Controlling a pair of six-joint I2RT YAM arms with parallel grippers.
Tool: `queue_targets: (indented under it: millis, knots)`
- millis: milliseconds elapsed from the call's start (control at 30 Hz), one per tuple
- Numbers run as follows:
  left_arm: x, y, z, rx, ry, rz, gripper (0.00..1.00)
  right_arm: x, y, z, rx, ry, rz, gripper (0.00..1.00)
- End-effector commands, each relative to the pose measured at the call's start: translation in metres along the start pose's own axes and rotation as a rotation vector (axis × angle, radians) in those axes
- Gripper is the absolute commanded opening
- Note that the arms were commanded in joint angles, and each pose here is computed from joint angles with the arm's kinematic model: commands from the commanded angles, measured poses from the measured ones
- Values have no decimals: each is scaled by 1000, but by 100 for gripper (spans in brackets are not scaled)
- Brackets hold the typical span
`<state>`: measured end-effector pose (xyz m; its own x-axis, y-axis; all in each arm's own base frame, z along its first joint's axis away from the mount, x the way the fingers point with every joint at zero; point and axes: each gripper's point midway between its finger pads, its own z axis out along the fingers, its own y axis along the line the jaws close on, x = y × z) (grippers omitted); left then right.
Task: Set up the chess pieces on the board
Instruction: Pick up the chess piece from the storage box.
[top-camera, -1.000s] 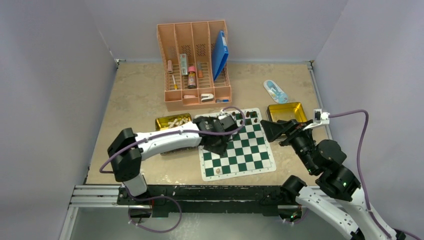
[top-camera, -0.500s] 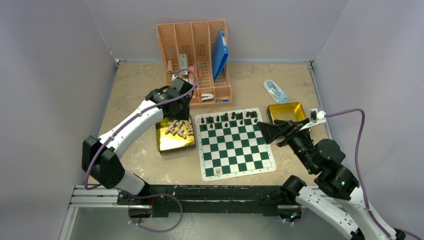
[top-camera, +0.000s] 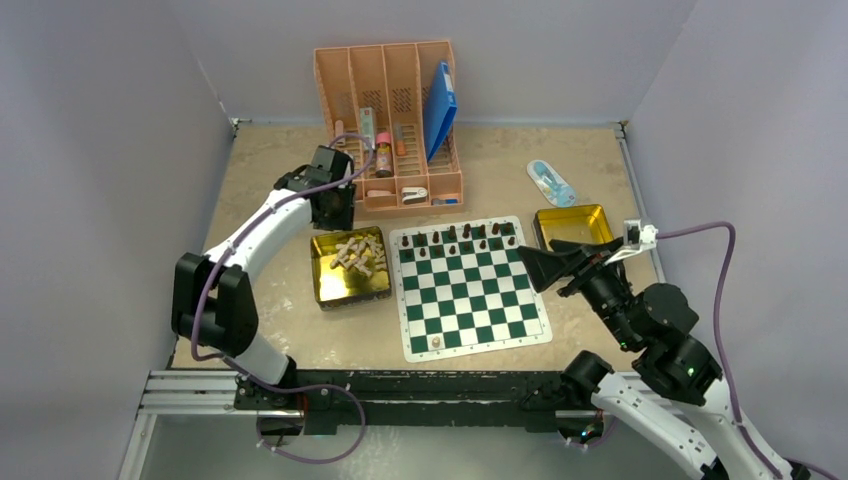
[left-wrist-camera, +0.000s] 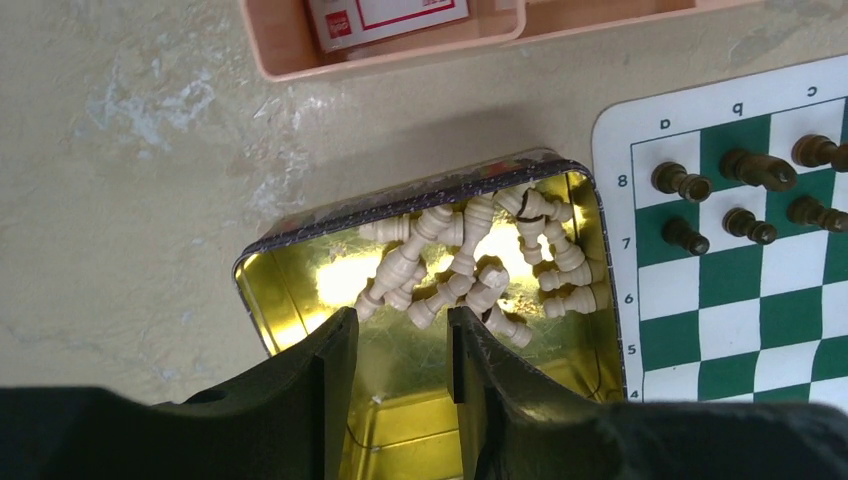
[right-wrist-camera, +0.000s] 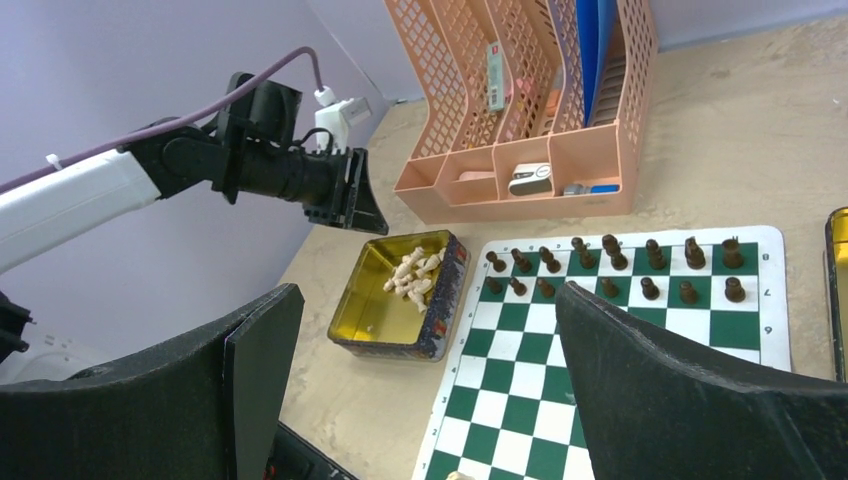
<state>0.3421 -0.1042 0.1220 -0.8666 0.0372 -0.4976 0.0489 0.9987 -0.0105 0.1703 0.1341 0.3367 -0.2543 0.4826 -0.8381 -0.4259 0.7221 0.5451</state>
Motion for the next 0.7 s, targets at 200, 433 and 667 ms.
queue_targets:
  millis: [200,433,667]
  knots:
    - [9,-4,31,80,30,103,38,-15,13,-6,-72,-59,-15,98]
    - [35,4,51,49,119,108,37,-12,15,-7,-89,-49,-19,98]
    - [40,7,65,23,153,121,34,-10,15,-6,-89,-39,-26,98]
